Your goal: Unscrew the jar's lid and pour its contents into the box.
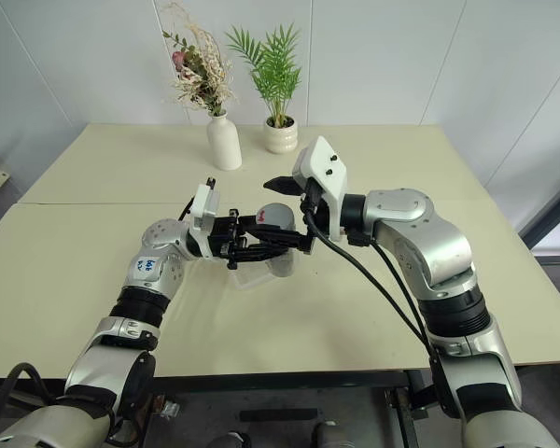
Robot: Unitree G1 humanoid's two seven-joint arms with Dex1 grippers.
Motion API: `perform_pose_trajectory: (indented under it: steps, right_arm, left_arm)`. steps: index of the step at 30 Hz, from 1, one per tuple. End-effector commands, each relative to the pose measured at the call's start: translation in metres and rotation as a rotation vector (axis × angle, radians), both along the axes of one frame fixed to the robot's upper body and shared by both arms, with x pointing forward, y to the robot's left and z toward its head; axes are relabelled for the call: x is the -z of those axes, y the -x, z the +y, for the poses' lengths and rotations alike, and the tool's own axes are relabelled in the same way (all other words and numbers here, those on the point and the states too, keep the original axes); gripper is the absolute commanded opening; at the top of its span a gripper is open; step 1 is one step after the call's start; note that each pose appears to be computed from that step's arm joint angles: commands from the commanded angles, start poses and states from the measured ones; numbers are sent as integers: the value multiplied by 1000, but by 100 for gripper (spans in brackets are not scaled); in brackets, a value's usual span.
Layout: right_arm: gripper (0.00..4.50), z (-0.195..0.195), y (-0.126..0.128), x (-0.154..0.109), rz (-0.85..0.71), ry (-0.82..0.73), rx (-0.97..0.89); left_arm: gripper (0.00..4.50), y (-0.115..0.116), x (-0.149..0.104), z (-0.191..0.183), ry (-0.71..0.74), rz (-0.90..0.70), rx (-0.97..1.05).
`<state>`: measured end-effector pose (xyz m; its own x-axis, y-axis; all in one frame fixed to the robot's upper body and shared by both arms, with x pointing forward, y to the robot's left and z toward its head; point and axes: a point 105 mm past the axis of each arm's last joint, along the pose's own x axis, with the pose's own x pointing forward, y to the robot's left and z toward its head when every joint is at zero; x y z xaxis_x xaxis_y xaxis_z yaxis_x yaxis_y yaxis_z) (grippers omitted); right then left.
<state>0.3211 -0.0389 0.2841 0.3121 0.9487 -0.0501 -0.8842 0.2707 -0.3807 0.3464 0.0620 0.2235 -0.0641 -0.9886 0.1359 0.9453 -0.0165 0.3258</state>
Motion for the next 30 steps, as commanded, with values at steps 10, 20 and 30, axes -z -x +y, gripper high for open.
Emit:
perform_pose_trajectory:
  steps: [10,20,30]
  right_arm:
    - [447,-23,3,-14,-70,23,53]
    - [447,-30,5,-14,-68,31,73]
    - [447,-16,15,-13,-37,-6,-3]
  left_arm:
    - [221,2,-9,1,-6,-49,5]
    - [221,1,-9,0,-3,-47,7]
    - [221,1,-10,-1,-6,-50,7]
